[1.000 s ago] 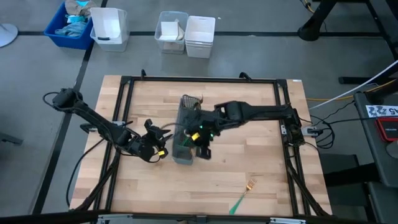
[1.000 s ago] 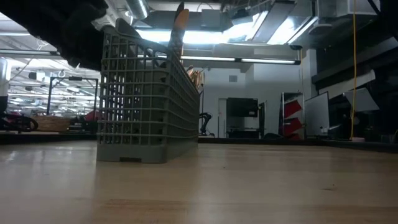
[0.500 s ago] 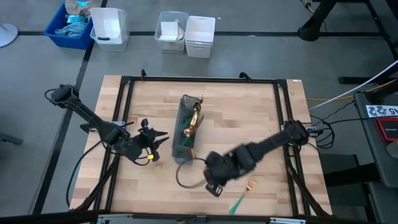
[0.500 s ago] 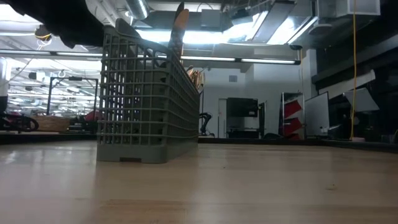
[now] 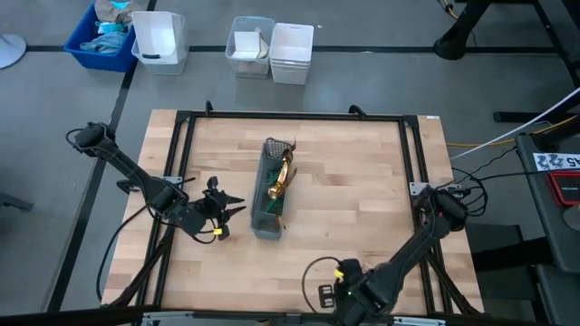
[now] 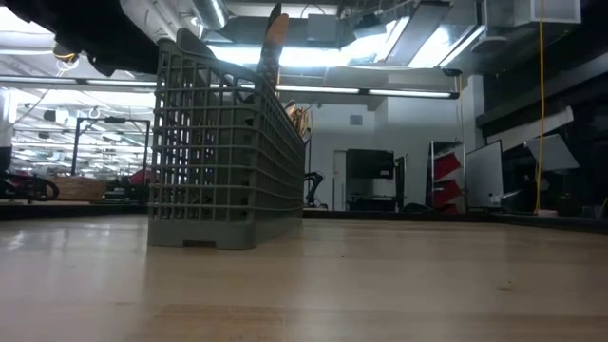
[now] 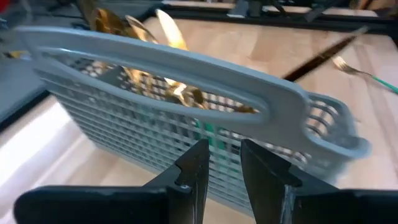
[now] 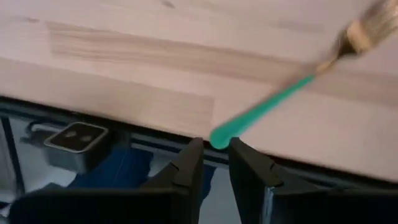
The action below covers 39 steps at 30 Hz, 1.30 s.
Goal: Sort silverware
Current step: Put the green fork into the gray silverware rack
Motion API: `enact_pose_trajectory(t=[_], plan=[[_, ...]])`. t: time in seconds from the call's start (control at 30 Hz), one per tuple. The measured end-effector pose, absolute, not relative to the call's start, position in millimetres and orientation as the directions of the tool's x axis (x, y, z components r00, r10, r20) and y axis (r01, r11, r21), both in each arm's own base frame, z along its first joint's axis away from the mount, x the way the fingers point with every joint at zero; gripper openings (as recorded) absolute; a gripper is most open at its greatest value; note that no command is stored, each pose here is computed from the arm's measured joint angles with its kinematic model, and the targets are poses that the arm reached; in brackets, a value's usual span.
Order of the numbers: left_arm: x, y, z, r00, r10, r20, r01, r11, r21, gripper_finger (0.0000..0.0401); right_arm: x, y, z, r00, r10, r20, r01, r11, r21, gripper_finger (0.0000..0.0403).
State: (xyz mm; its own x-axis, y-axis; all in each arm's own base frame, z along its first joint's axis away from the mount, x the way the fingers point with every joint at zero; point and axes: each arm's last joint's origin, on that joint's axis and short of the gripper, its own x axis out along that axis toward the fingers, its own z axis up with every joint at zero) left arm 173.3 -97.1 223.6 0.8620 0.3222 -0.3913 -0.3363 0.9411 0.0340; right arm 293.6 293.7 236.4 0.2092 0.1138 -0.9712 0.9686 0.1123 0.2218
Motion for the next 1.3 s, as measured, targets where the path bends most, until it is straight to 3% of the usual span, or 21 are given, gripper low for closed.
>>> enact_pose_trajectory(t=[0.13,0.47,0.83,1.3], plan=[[173.5,-98.3,223.2,0.867,0.284,-0.410,-0.305,0.952,0.014,0.0088,282.1,301.9,212.4,0.203,0.119,-0.972,0.977,0.037,0.209,0.0078],[173.6,-100.3,222.2,0.870,0.214,-0.444,-0.243,0.970,-0.010,0.0088,274.8,284.4,178.5,0.104,0.048,-0.993,0.994,0.023,0.105,0.0078],[173.6,-101.4,221.7,0.870,0.177,-0.460,-0.210,0.978,-0.021,0.0088,271.3,284.3,176.0,0.033,0.089,-0.996,0.999,0.027,0.035,0.0078],[173.7,-101.4,221.6,0.870,0.177,-0.461,-0.200,0.980,-0.002,0.0088,268.1,279.3,175.7,0.005,0.033,-0.999,1.000,0.018,0.005,0.0078]])
